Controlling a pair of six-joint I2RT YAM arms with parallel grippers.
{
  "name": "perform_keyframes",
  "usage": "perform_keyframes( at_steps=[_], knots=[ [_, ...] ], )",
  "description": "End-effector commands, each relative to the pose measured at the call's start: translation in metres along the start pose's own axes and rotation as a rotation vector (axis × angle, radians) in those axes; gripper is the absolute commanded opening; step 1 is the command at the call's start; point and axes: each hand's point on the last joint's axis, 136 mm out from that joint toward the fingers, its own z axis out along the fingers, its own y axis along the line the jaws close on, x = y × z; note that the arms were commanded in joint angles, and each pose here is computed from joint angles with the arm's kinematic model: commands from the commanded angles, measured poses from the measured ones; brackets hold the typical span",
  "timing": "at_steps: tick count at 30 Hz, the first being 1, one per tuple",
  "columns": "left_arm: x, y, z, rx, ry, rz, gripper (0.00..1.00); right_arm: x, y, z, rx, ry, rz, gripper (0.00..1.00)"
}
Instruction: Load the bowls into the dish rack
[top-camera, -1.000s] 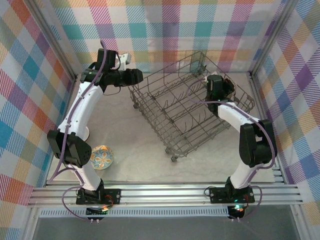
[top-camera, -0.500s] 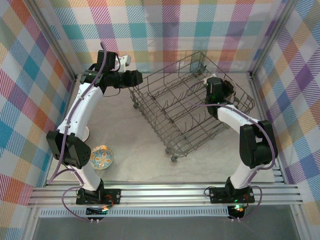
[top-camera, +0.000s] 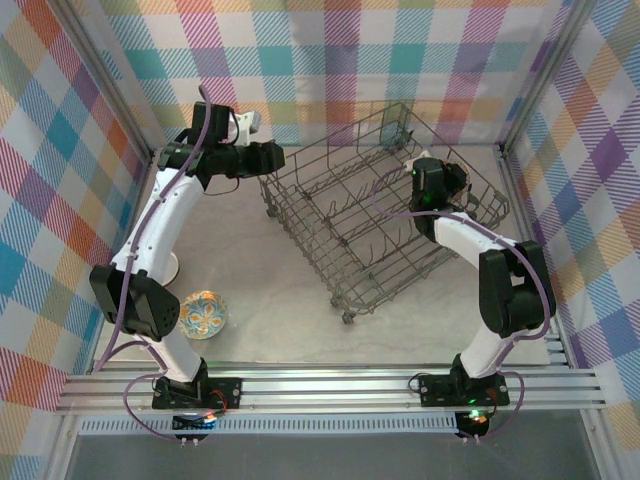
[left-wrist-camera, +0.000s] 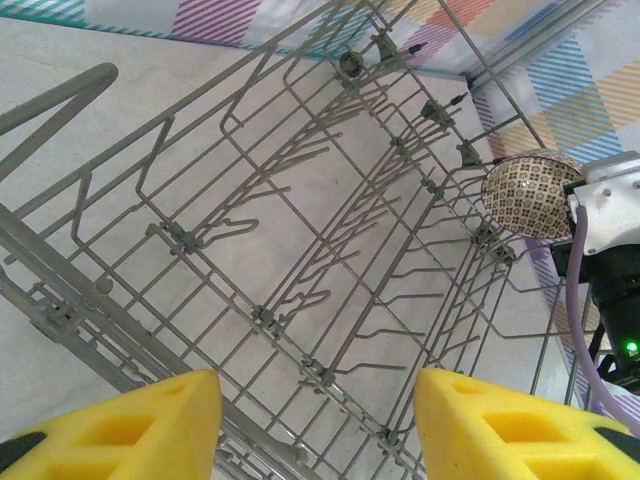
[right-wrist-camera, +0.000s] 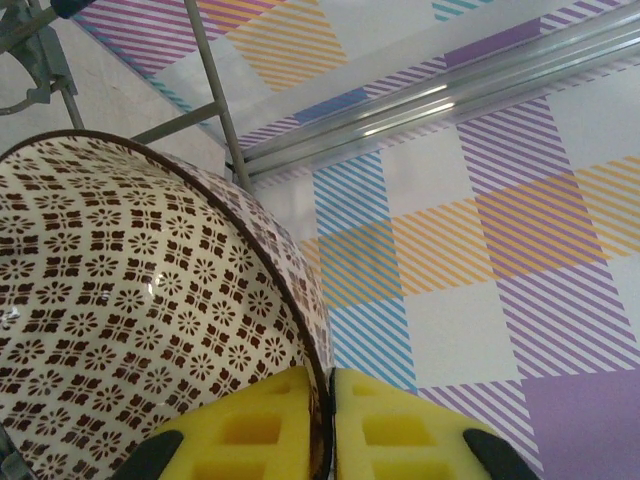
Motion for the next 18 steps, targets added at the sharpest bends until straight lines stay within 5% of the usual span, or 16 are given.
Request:
perform_keyframes(
  at_steps=[1, 18],
  knots=[
    [-0.0075, -0.0054, -0.0177, 0.023, -0.046, 0.019, 0.54, 0.0097, -0.0129, -0.0057, 0.029, 0.026, 0.009, 0.18],
    [-0.0025, -0.0037, -0.0215, 0.016, -0.053, 0.010, 0.54, 0.0162, -0.0068, -0.0070, -0.009, 0.061, 0.057, 0.38]
  ],
)
